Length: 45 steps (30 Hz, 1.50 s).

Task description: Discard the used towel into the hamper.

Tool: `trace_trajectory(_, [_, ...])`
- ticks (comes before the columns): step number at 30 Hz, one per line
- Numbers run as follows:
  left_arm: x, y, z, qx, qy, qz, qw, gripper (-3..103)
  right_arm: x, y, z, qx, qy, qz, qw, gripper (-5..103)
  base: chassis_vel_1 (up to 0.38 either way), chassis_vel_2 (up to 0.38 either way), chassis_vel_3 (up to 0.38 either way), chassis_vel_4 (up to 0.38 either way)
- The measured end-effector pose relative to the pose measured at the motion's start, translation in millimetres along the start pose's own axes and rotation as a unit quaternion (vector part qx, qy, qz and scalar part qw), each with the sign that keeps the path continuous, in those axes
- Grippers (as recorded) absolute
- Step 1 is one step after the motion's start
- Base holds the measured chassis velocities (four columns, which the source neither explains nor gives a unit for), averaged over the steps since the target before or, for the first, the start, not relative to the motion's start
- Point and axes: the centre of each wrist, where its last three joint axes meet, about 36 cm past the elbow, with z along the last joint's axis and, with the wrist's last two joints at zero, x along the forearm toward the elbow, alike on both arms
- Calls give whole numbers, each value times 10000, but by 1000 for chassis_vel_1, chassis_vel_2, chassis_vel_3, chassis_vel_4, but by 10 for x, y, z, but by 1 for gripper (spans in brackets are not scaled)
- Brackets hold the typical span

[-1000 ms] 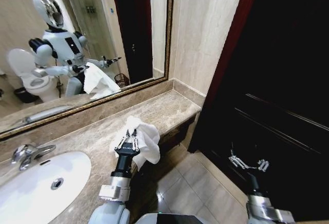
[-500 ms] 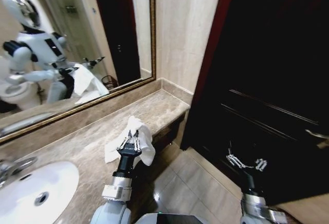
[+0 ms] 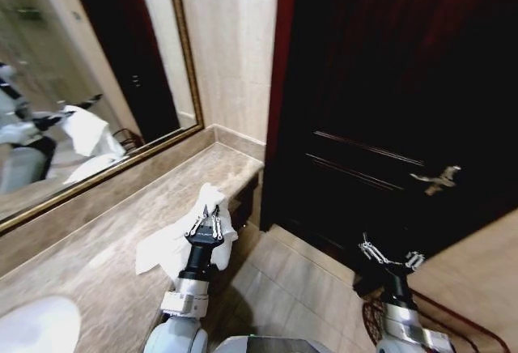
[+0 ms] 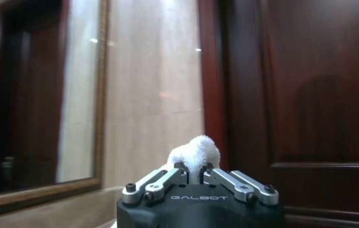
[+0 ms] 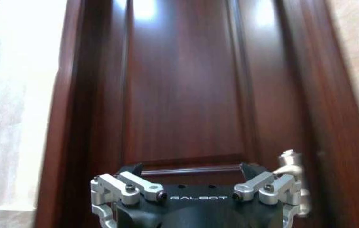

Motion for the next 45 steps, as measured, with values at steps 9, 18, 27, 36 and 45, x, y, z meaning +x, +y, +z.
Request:
trace_trajectory(9, [7,-23,5,43,17,27,10000,9,20,25,10,-61,-112,-98,9999,100,-123,-136,-118,-117])
trace_trajectory(18, [10,-24,15,50,33,40,10000,9,38,25,7,-64,-117,-104,9999,100,-118,-121,-125,-129])
trace_trajectory(27, [13,-21,10,44,32,51,10000,9,30,15,7,-73,-163,-111,9998,100,-127,-124,-120,-121])
trace_trajectory(36, [17,-18,-10,38,-14,48,10000,9,35,22,-4,-79,-175,-118,9997,100,-131,-123,-127,-140])
trace_trajectory(45, [21,-24,4,26,-14,57,10000,9,32,34,-30,-139,-204,-103,9996,100,-122,-130,-131,-124])
